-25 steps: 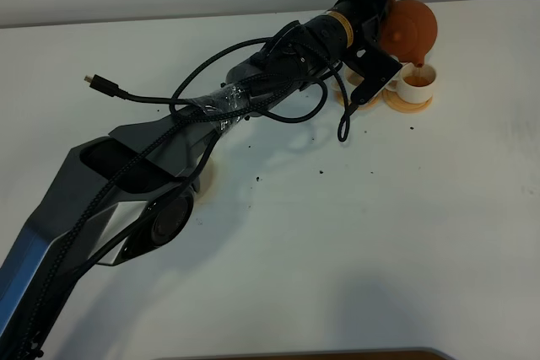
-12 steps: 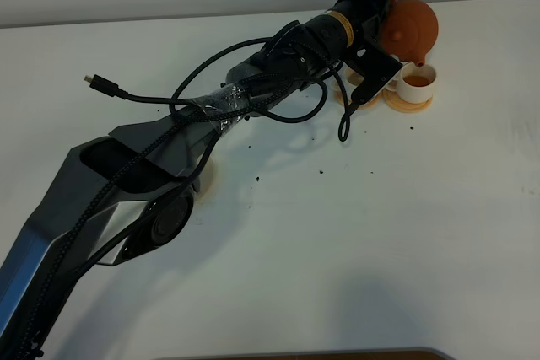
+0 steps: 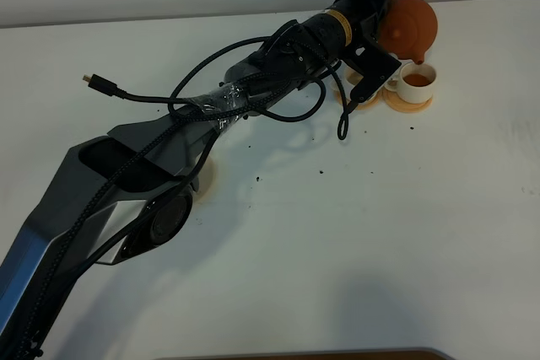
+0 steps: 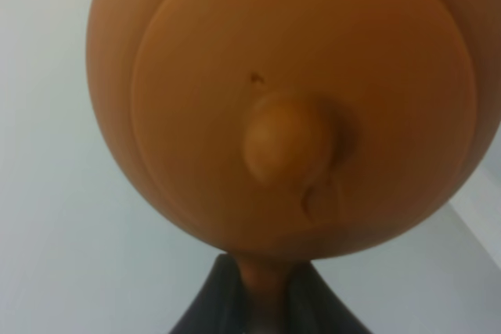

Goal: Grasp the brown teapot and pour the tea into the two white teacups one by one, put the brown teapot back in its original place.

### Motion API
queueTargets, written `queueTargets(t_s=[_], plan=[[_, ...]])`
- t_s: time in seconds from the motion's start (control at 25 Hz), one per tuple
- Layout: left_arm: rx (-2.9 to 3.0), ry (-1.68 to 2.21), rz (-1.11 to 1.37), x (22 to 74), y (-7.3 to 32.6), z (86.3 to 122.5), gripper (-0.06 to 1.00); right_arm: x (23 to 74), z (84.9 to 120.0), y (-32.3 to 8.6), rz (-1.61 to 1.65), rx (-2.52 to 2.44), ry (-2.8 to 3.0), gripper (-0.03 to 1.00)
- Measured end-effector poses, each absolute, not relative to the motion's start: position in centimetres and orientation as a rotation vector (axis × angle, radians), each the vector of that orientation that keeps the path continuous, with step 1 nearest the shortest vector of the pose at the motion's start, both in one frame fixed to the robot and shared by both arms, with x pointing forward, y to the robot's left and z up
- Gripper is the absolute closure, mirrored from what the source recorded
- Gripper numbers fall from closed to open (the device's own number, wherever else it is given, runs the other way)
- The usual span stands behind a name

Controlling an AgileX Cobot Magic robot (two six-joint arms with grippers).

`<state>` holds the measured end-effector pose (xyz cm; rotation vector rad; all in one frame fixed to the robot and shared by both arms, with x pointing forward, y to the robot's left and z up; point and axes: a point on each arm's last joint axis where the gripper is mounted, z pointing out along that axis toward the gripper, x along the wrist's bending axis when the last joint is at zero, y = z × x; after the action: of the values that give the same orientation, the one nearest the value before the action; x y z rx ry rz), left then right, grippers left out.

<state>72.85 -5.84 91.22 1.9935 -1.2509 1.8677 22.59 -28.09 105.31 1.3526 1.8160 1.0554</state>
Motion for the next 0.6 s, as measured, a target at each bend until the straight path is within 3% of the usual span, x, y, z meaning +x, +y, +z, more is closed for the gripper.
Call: queueTargets(t_s=[0.6], plan=[[1.968,-1.277,1.887,72.82,-5.93,91.33,0.8,22.59,105.31,-28.09,1.055,1.353,1.816,0.73]])
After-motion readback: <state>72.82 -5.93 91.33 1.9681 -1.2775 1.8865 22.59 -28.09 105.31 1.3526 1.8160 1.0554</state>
